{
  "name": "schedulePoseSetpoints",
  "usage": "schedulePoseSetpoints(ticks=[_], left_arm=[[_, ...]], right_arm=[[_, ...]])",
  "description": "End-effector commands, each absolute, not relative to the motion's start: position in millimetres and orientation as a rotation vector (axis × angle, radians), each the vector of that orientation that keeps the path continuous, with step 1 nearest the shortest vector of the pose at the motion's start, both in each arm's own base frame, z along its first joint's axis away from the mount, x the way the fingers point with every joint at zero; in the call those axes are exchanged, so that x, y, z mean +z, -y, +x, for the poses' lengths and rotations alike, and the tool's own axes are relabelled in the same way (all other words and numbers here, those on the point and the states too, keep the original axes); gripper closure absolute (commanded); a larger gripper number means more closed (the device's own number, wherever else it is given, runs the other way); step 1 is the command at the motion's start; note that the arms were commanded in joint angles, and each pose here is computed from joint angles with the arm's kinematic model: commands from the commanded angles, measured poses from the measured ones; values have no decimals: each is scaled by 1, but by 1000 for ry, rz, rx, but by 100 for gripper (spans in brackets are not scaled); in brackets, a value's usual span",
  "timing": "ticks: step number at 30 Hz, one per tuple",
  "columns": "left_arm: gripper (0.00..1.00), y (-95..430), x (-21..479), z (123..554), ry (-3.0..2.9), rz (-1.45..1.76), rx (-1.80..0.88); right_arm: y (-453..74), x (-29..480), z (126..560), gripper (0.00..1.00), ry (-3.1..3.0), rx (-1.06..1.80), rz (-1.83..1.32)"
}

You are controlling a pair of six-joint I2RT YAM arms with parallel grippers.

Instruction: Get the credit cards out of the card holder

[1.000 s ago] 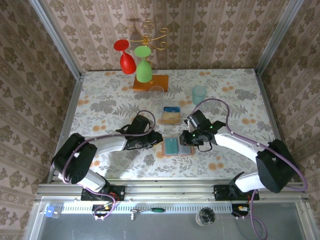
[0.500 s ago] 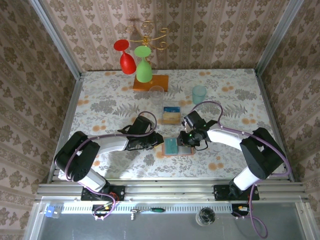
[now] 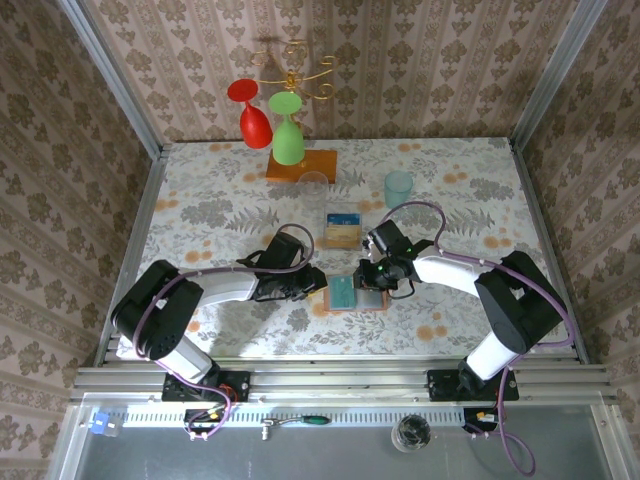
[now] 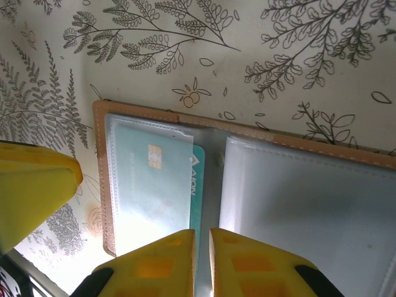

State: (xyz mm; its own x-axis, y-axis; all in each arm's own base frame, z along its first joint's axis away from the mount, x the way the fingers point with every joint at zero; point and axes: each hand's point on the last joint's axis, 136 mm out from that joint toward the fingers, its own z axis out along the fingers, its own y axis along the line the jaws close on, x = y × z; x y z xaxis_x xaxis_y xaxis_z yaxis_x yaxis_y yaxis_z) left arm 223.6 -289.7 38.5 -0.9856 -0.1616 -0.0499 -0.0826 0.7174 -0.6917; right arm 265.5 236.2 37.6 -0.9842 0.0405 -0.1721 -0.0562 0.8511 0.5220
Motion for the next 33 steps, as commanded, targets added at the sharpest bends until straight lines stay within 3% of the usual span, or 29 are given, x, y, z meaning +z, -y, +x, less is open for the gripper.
schedulePoseSetpoints(ticks=[1, 16, 33], left_arm=[[75, 293, 44, 232, -2788, -165, -1136], [74, 294, 44, 238, -2800, -154, -1150], [75, 307, 55, 235, -2787, -131, -1160]], right_arm=[[-235, 32, 263, 86, -2865, 818, -2], [-211, -14, 247, 85, -2969, 645, 49], [-227, 52, 266, 79, -2820, 773, 15]])
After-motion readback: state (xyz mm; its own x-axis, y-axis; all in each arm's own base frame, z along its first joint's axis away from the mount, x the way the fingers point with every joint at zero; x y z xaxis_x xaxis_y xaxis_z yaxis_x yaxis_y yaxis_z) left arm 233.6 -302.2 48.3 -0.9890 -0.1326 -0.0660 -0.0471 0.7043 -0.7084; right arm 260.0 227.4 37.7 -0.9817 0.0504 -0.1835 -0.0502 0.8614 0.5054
